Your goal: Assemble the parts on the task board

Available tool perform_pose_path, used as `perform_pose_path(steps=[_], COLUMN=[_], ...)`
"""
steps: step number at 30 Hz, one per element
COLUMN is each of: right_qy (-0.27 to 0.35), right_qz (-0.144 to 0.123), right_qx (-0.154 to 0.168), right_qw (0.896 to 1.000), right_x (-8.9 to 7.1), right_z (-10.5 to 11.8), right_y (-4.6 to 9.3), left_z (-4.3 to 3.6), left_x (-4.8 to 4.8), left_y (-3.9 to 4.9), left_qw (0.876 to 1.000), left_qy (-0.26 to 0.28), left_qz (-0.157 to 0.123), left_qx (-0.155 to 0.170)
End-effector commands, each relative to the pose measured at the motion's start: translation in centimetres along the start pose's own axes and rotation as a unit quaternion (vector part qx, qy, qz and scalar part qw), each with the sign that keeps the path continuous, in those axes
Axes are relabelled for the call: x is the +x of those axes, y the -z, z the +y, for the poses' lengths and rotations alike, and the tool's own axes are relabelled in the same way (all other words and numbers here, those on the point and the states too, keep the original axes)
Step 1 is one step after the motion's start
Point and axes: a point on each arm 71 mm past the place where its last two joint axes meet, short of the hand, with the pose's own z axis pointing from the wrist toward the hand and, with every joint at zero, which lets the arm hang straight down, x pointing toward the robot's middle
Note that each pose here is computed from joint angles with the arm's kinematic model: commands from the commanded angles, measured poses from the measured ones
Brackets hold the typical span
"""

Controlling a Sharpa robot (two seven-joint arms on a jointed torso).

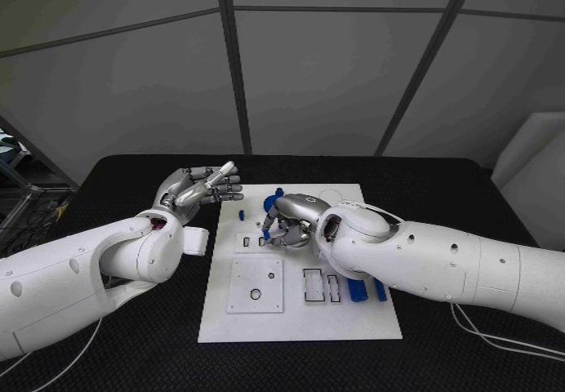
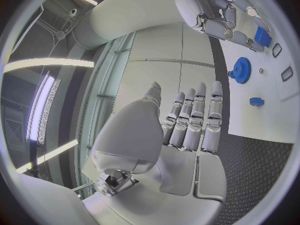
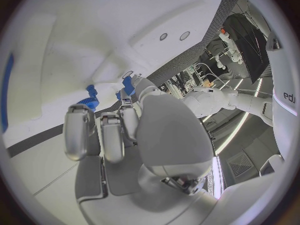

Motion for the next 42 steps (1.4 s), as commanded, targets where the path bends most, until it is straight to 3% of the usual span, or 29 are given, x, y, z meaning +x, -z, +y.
perform_pose_path(steps=[1, 20, 42], right_qy=[0.016, 0.029, 0.034], right_qz=[0.011, 0.037, 0.043], right_qx=[0.003, 0.016, 0.020], right_qw=[1.000, 0.999, 0.998], right_x=[0.14, 0.54, 0.63], right_z=[0.06, -0.30, -0.33], right_y=[-0.02, -0.14, -0.15], left_z=[-0.11, -0.10, -0.07], left_x=[0.15, 0.15, 0.24], left_y=[-0.04, -0.03, -0.07], left_qw=[1.000, 1.000, 1.000], left_qy=[0.002, 0.002, 0.003], left_qz=[0.008, 0.008, 0.010], left_qx=[0.001, 0.000, -0.001])
